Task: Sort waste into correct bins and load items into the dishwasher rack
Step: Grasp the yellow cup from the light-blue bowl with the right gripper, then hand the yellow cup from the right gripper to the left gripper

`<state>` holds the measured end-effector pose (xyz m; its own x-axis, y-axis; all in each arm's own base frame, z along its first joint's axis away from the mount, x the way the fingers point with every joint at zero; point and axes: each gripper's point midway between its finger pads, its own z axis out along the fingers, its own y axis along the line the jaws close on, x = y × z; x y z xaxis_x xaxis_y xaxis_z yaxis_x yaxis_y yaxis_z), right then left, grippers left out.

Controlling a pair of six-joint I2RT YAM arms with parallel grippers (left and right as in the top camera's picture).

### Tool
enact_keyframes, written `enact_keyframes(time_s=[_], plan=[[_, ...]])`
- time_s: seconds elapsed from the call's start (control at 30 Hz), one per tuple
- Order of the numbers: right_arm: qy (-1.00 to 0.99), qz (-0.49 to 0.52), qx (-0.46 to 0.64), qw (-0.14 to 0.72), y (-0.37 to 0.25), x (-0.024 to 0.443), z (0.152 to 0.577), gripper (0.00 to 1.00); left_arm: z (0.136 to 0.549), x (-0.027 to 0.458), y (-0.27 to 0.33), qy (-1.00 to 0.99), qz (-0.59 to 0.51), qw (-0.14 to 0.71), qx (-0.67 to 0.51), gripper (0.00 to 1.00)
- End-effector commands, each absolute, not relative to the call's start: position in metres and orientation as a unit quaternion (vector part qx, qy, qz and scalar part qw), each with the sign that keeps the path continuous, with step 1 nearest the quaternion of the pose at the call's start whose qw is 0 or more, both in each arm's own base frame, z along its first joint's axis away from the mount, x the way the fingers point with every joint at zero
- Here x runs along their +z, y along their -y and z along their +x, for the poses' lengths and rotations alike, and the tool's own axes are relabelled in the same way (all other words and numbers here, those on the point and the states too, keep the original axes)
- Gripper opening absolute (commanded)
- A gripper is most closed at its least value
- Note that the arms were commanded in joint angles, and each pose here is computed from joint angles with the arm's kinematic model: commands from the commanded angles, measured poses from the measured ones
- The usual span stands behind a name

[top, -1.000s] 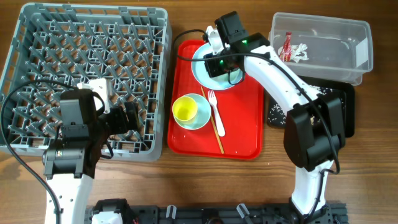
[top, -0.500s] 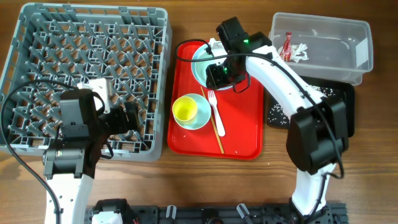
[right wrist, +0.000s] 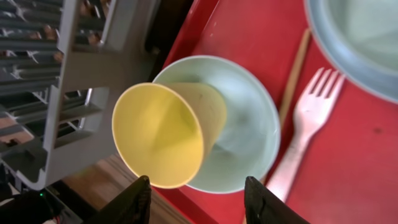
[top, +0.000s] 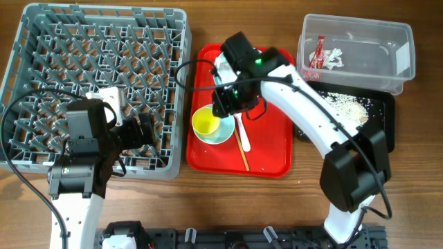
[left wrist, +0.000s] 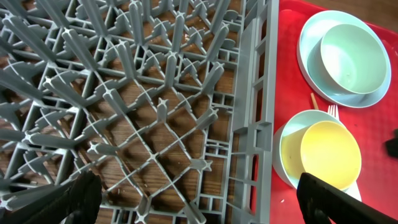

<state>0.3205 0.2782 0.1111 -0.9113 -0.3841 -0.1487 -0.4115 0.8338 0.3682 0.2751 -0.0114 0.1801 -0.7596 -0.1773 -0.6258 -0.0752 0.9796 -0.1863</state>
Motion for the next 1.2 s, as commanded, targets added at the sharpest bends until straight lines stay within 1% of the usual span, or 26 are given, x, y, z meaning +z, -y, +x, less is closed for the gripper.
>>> enact_keyframes(time_s=[0.0, 0.07, 0.23, 0.3, 0.6, 0.8, 0.93, 0.97, 1.1, 1.17], plan=[[-0.968, -0.173, 0.181, 0.026, -0.277, 0.092, 0.314, 0.48, 0.278, 0.187, 0.010, -0.932, -0.072, 0.348, -0.078, 1.00], [-0.970, -0.161, 0.179, 0.025, -0.278, 0.081, 0.313, 0.47, 0.278, 0.187, 0.010, -0.932, -0.072, 0.348, -0.078, 1.00], [-0.976, -0.130, 0.174, 0.028, -0.277, 0.062, 0.316, 0.34, 0.278, 0.187, 0.010, -0.932, -0.072, 0.347, -0.078, 1.00], [-0.976, -0.128, 0.173, 0.026, -0.276, 0.057, 0.315, 0.27, 0.278, 0.187, 0.010, -0.932, -0.072, 0.348, -0.078, 1.00], [-0.979, -0.116, 0.168, 0.022, -0.275, 0.053, 0.315, 0.05, 0.278, 0.187, 0.010, -0.932, -0.072, 0.348, -0.078, 1.00], [-0.979, -0.110, 0.171, 0.026, -0.274, 0.058, 0.320, 0.04, 0.278, 0.187, 0.011, -0.931, -0.071, 0.348, -0.080, 1.00], [-0.977, -0.100, 0.181, 0.050, -0.268, 0.086, 0.334, 0.04, 0.278, 0.188, 0.021, -0.930, -0.061, 0.346, -0.106, 1.00], [-0.973, -0.095, 0.196, 0.074, -0.264, 0.109, 0.344, 0.04, 0.278, 0.191, 0.030, -0.928, -0.051, 0.346, -0.131, 1.00], [-0.955, -0.093, 0.253, 0.124, -0.253, 0.165, 0.358, 0.04, 0.282, 0.205, 0.058, -0.909, -0.014, 0.358, -0.210, 1.00], [-0.942, -0.082, 0.289, 0.148, -0.243, 0.193, 0.364, 0.04, 0.287, 0.215, 0.069, -0.896, -0.017, 0.365, -0.253, 1.00]])
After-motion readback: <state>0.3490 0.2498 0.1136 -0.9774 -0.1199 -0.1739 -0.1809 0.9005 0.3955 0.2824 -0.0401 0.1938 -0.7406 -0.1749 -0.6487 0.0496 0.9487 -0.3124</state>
